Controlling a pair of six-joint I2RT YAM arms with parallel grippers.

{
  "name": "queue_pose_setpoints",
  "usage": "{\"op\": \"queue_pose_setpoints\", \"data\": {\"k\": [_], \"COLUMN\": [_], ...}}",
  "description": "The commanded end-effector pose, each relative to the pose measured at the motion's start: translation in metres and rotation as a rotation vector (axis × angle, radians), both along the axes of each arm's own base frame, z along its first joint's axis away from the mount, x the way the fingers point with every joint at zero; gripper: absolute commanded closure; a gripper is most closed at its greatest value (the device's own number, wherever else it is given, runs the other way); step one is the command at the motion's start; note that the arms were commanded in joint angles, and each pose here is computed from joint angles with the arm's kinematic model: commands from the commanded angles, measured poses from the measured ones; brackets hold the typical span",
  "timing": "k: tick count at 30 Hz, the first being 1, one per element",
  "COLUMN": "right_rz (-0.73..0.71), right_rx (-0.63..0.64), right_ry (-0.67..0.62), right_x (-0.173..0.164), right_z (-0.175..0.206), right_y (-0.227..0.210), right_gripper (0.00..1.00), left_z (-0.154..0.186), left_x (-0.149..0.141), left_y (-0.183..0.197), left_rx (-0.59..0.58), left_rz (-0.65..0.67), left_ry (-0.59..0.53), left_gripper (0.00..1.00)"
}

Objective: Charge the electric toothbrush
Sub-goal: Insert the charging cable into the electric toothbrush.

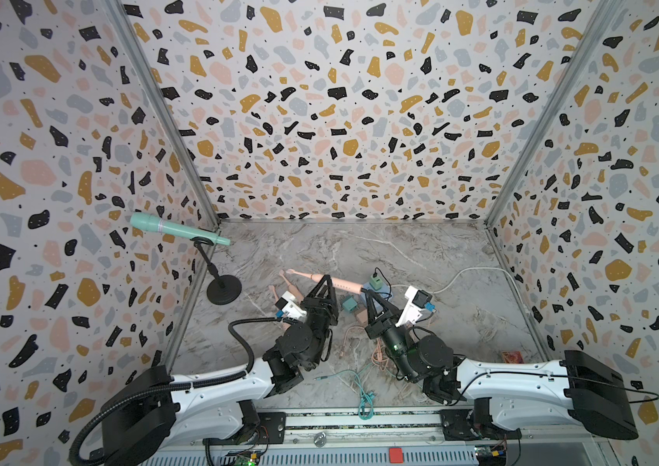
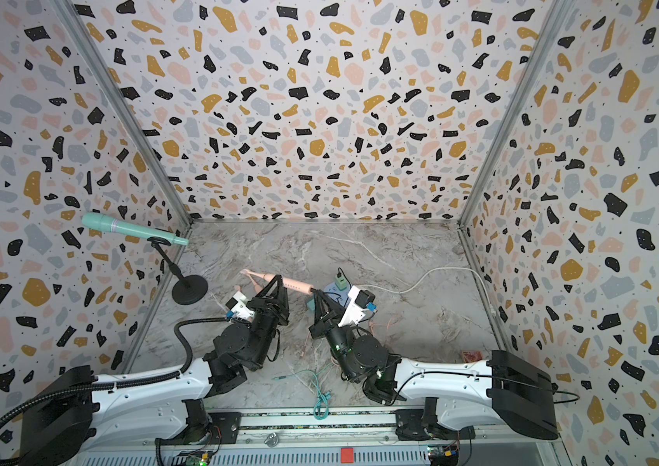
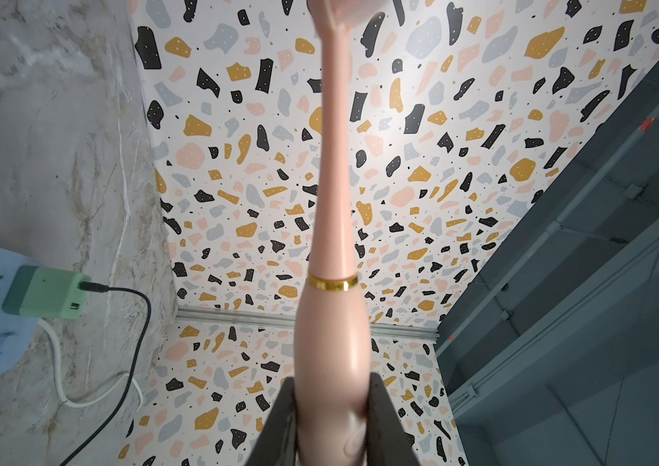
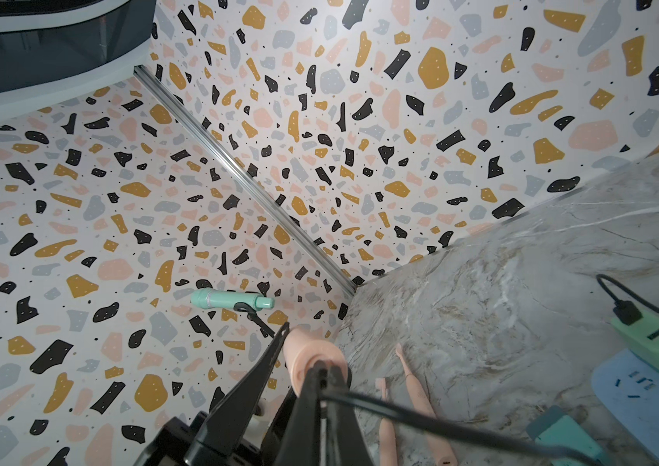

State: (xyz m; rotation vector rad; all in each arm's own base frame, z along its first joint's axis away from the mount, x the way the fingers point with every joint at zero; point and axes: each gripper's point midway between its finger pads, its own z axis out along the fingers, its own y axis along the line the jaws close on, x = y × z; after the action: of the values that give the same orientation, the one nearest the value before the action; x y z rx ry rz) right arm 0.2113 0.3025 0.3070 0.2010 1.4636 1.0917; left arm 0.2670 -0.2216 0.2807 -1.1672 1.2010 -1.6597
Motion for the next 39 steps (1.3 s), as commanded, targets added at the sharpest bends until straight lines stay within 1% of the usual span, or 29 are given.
{"op": "queue_pose_setpoints", "data": {"k": [1,5,11,13,15,16,20,22,25,27,30,34,35,37,39], "right_rz": [0.056,0.081,0.107,0.133,0.148,0.151,0.148,0.138,0.135,0.111,0.054,-0.007,-0.015,-0.027,-0.033], "right_rx": [-0.110,-0.115,-0.116,-0.114,-0.121,-0.120,-0.124,-0.136,-0.144,-0.147,-0.144,-0.178,-0.187,-0.206,-0.229], "right_ry": [0.038,0.032,0.035,0.026,0.020,0.019,0.027,0.029,0.014,0.010,-0.006,-0.022,-0.018,-0.011,0.000], "right_x": [-0.001,-0.002,-0.004,-0.007,-0.010,-0.010,-0.014,-0.014,-0.018,-0.018,-0.018,-0.017,-0.016,-0.015,-0.015], "right_z": [-0.025,-0.024,-0.025,-0.023,-0.021,-0.020,-0.021,-0.021,-0.014,-0.009,0.003,0.011,0.010,0.008,0.005], "right_y": [0.020,0.027,0.028,0.029,0.028,0.026,0.014,0.007,-0.003,-0.016,-0.040,-0.063,-0.067,-0.074,-0.078], "right_gripper": [1.00,1.00,1.00,1.00,1.00,0.98,0.65,0.54,0.38,0.32,0.24,0.18,0.17,0.11,0.08], "left_z": [0.031,0.031,0.031,0.030,0.028,0.028,0.040,0.045,0.045,0.052,0.061,0.073,0.073,0.069,0.053], "left_x": [-0.024,-0.026,-0.025,-0.024,-0.023,-0.022,-0.008,0.003,0.022,0.032,0.054,0.081,0.088,0.105,0.122], "left_y": [-0.041,-0.044,-0.038,-0.030,-0.015,-0.008,0.020,0.033,0.055,0.068,0.077,0.086,0.088,0.096,0.105], "left_rx": [-0.043,-0.061,-0.062,-0.076,-0.089,-0.095,-0.065,-0.044,0.036,0.081,0.138,0.224,0.258,0.368,0.479], "left_rz": [-0.210,-0.222,-0.202,-0.171,-0.113,-0.083,0.015,0.047,0.098,0.127,0.116,0.123,0.126,0.151,0.177], "left_ry": [-0.092,-0.097,-0.095,-0.088,-0.074,-0.067,-0.060,-0.053,-0.016,-0.020,0.007,0.035,0.049,0.088,0.166], "left_gripper": [1.00,1.00,1.00,1.00,1.00,1.00,1.00,1.00,1.00,1.00,1.00,1.00,1.00,1.00,1.00]}}
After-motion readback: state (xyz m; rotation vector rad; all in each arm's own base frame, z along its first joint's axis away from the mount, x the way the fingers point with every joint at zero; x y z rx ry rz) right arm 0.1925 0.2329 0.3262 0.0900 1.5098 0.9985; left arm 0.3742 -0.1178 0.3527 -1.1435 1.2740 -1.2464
